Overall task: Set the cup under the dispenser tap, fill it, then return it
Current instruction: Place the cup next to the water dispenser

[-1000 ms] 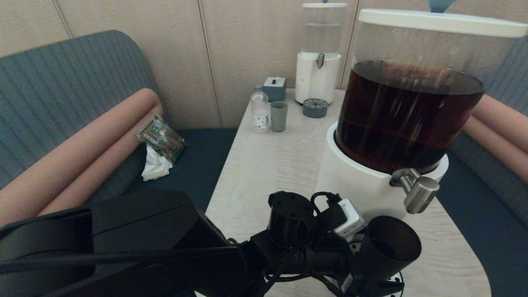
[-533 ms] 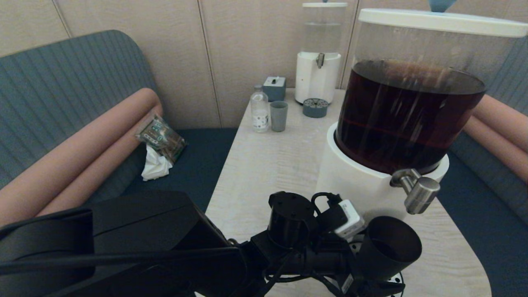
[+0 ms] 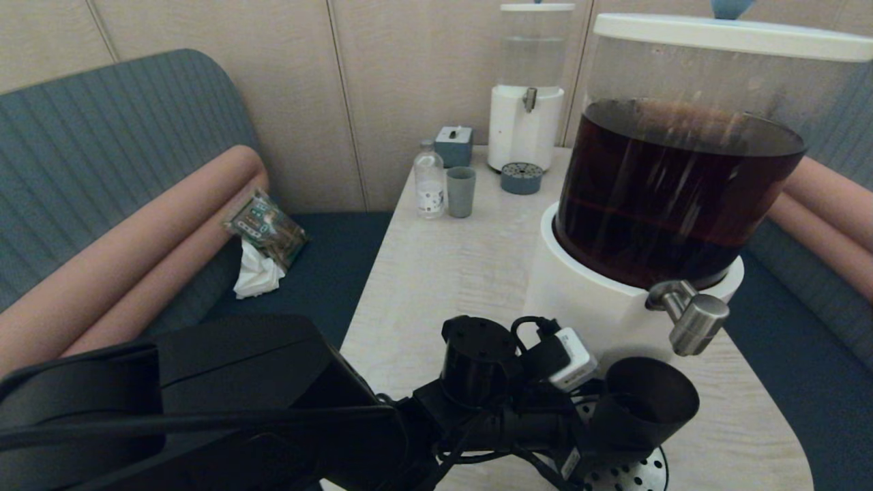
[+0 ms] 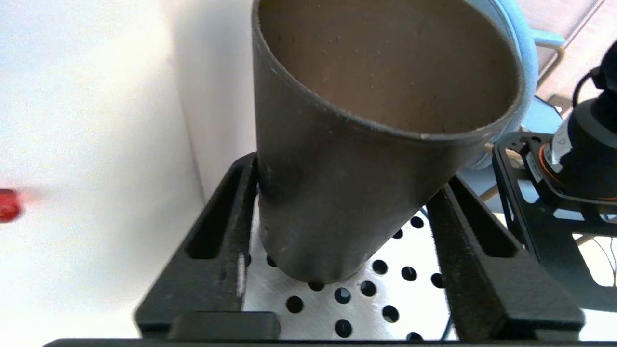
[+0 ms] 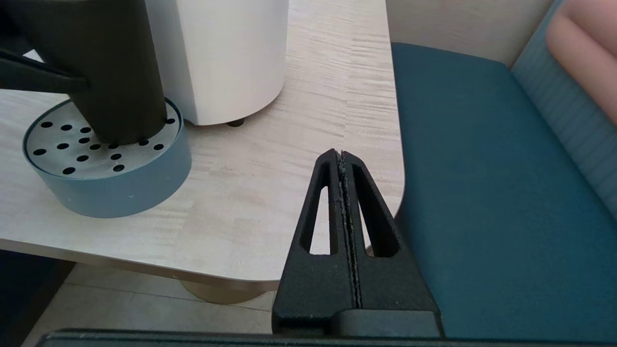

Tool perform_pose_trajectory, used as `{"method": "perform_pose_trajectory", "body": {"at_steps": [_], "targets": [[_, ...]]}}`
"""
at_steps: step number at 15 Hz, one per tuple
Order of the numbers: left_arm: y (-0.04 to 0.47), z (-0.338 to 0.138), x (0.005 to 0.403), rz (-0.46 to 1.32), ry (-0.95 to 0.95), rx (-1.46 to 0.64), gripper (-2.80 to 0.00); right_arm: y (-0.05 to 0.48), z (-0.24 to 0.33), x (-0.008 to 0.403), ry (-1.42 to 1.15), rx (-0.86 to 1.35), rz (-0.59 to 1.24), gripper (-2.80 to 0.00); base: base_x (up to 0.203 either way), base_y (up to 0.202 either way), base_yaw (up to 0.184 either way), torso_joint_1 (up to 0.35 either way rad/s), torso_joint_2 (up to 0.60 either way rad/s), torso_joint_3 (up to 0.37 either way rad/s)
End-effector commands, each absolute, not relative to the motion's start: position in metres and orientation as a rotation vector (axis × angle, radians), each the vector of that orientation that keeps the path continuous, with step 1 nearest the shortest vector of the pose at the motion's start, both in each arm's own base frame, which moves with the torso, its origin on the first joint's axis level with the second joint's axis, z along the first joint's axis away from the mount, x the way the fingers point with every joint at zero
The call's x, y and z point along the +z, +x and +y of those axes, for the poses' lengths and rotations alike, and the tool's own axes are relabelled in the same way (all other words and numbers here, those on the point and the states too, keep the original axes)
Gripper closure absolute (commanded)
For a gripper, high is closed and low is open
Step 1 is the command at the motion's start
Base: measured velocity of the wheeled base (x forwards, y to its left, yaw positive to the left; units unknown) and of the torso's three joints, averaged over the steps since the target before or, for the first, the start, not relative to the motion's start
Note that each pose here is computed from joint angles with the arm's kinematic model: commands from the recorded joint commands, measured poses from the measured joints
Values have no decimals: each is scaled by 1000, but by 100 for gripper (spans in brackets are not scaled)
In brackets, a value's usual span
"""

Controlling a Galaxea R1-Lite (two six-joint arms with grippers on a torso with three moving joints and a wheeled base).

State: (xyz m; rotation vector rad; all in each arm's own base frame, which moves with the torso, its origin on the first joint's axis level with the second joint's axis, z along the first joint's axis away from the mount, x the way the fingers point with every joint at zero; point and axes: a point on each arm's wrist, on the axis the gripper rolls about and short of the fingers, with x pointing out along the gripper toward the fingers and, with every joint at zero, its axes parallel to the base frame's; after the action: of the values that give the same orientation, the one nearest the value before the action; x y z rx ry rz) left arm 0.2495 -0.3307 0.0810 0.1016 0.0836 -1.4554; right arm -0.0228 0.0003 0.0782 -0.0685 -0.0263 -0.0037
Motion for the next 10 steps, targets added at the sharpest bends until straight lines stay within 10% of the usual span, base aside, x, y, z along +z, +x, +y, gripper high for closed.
{"method": "perform_pose_trajectory", "body": {"at_steps": [1,10], "targets": [[249,-330,80,82,102,-1461,0,-22,0,76,-69,-3,-17,0,0,0,0,0,0,0],[245,-325,85,73,103,-1461,0,-22,0,76,-69,-4,-18,0,0,0,0,0,0,0]]}}
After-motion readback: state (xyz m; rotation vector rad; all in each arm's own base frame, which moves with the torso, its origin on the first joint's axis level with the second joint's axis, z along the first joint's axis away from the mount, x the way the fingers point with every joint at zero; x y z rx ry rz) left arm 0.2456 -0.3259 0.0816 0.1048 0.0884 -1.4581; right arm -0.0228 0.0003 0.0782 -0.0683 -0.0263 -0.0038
